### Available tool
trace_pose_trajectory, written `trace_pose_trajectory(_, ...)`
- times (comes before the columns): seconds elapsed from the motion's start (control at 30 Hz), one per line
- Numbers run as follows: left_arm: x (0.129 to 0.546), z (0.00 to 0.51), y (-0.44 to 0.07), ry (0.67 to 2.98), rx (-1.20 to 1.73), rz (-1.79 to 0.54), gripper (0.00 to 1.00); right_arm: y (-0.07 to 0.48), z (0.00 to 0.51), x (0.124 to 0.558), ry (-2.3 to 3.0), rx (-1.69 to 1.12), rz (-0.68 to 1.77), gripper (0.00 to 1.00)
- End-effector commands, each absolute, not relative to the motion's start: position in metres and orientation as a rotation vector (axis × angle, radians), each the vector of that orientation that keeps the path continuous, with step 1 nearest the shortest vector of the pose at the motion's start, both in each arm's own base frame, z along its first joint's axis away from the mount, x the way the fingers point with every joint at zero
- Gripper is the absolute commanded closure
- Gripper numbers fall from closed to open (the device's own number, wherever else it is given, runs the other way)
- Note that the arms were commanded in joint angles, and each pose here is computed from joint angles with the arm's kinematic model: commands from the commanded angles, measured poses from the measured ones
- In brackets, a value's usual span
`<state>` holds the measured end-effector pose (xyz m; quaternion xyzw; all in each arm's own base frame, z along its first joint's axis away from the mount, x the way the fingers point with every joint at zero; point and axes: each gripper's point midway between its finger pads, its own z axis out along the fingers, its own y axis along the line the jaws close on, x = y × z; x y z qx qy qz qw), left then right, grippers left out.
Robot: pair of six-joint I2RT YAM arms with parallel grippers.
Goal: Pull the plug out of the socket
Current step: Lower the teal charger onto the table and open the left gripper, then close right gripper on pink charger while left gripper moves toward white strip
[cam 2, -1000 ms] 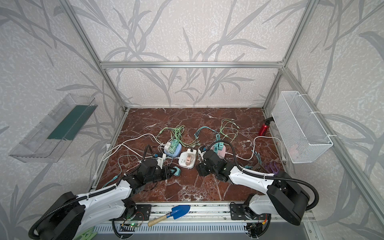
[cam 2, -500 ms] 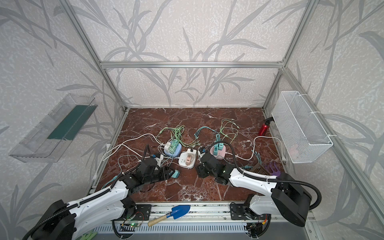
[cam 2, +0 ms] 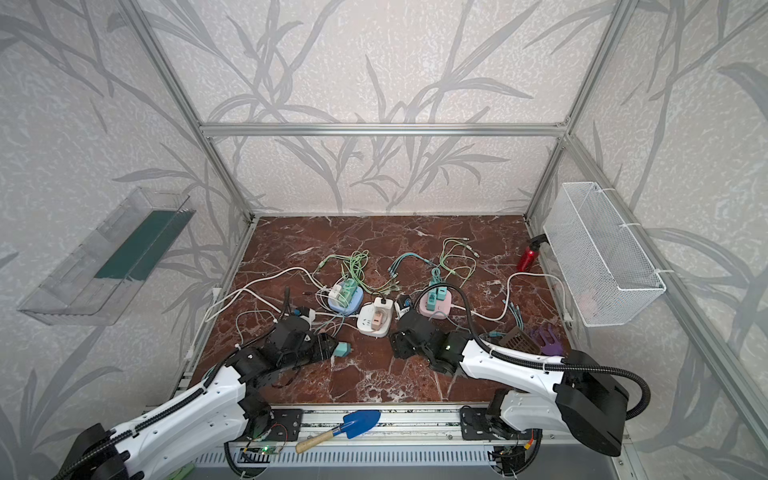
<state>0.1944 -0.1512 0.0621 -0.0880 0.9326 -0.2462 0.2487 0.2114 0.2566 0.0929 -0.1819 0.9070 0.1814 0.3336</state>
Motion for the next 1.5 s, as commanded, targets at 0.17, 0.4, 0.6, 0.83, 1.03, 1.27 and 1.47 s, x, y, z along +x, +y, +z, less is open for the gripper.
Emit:
trace_pose_trajectory(0.17,0.193,0.060,-0.152,2.591,-0.234,-0.615,0.41,0.260,0.106,0.214,2.347,-0.450,0.483,0.26)
trace_pose_trajectory(0.4,0.185,0.063,-0.125,2.605,-0.273,-0.463,0.36,0.258,0.106,0.213,2.346,-0.460,0.471,0.26)
trace_pose_trajectory(0.6,0.176,0.060,-0.105,2.631,-0.303,-0.341,0.32,0.258,0.107,0.213,2.342,-0.469,0.466,0.26)
trace_pose_trajectory(0.83,0.183,0.089,-0.096,2.562,-0.260,-0.287,0.33,0.262,0.115,0.212,2.324,-0.472,0.479,0.26)
trace_pose_trajectory(1.03,0.206,0.117,-0.118,2.479,-0.163,-0.355,0.36,0.278,0.119,0.203,2.332,-0.443,0.530,0.26)
trace_pose_trajectory(1.27,0.237,0.121,-0.156,2.484,-0.037,-0.406,0.42,0.294,0.111,0.205,2.368,-0.370,0.508,0.25)
trace_pose_trajectory(1.47,0.258,0.114,-0.185,2.480,0.022,-0.475,0.47,0.305,0.099,0.218,2.400,-0.336,0.427,0.24)
